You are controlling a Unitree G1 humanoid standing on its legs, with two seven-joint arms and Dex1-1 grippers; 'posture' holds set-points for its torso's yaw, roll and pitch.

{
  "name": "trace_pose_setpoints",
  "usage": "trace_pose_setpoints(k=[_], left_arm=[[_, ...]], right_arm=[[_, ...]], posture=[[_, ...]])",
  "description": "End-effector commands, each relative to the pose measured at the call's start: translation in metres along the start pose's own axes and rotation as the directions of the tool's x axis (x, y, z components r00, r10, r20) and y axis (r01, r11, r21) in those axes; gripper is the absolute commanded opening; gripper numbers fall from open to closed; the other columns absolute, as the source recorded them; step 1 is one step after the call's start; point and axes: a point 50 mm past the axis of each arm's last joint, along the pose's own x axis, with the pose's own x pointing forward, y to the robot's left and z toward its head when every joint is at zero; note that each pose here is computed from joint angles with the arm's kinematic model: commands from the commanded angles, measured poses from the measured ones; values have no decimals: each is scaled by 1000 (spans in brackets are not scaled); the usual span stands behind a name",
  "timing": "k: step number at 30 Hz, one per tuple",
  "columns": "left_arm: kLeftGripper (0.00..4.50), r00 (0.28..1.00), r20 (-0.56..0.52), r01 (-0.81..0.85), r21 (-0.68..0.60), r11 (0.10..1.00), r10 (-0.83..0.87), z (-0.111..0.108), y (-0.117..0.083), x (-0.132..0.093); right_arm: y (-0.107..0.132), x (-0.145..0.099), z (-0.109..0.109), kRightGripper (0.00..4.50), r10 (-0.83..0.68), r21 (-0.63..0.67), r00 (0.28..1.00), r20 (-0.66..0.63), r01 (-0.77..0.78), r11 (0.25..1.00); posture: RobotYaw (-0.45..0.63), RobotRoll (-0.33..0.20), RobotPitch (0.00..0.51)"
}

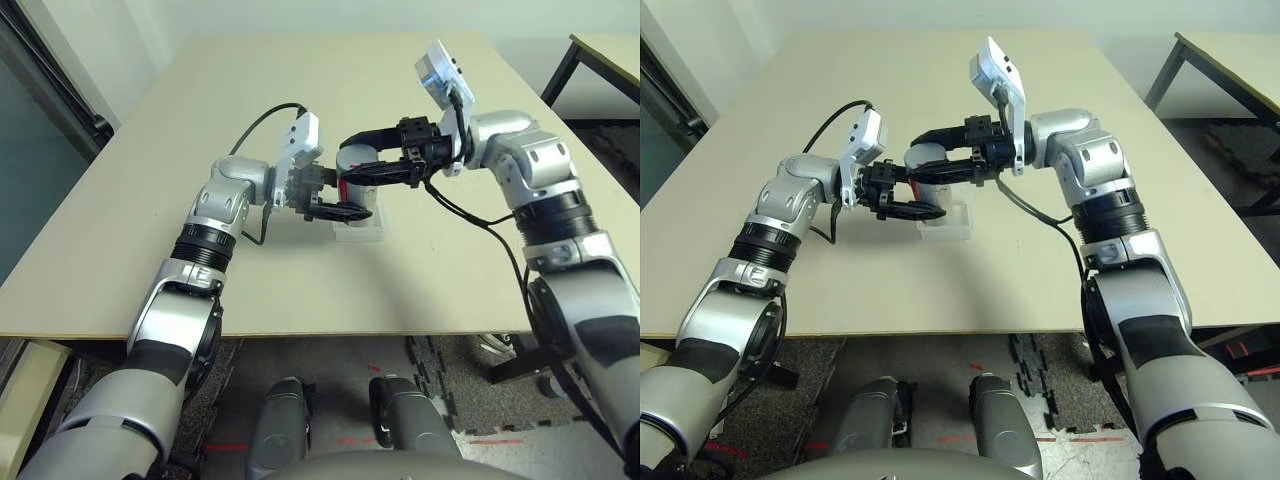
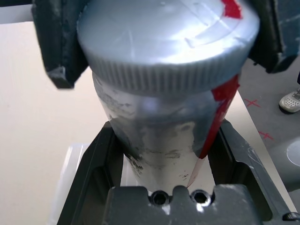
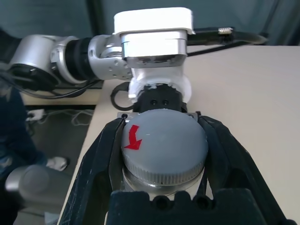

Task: Pour the medicine from the bottle into the box.

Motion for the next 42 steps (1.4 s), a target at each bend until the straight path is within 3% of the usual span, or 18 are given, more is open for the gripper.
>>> trace_pose_setpoints(k=[1, 6, 11, 12, 29, 42], left_arm=[[2772, 996, -5, 87, 48, 995, -87, 10, -8, 18], [2772, 997, 2, 75, 46, 996, -75, 10, -9, 16], [2772, 998, 5, 58, 41, 997, -59, 10, -7, 14], [2772, 999, 6, 54, 40, 998, -54, 9, -7, 14], [2772, 1000, 19, 5, 34, 999, -5, 9, -2, 6], [2772, 999, 40, -30, 19, 999, 30, 8, 0, 4]], right_arm=[[0, 20, 7, 2602, 130, -64, 991, -22, -131, 989], [-3, 16, 11, 2602, 105, -60, 994, -41, -108, 992], [0, 9, 14, 4348, 88, -62, 995, -46, -91, 994], [1, 7, 15, 4500, 81, -62, 996, -45, -84, 995], [11, -32, 14, 4500, -121, -34, 992, -22, 121, 992], [16, -33, 7, 4500, -227, -23, 974, 3, 227, 974]], posture=[[34, 0, 95], [38, 0, 89], [21, 0, 86], [21, 0, 86], [-18, 0, 91], [-29, 0, 81]])
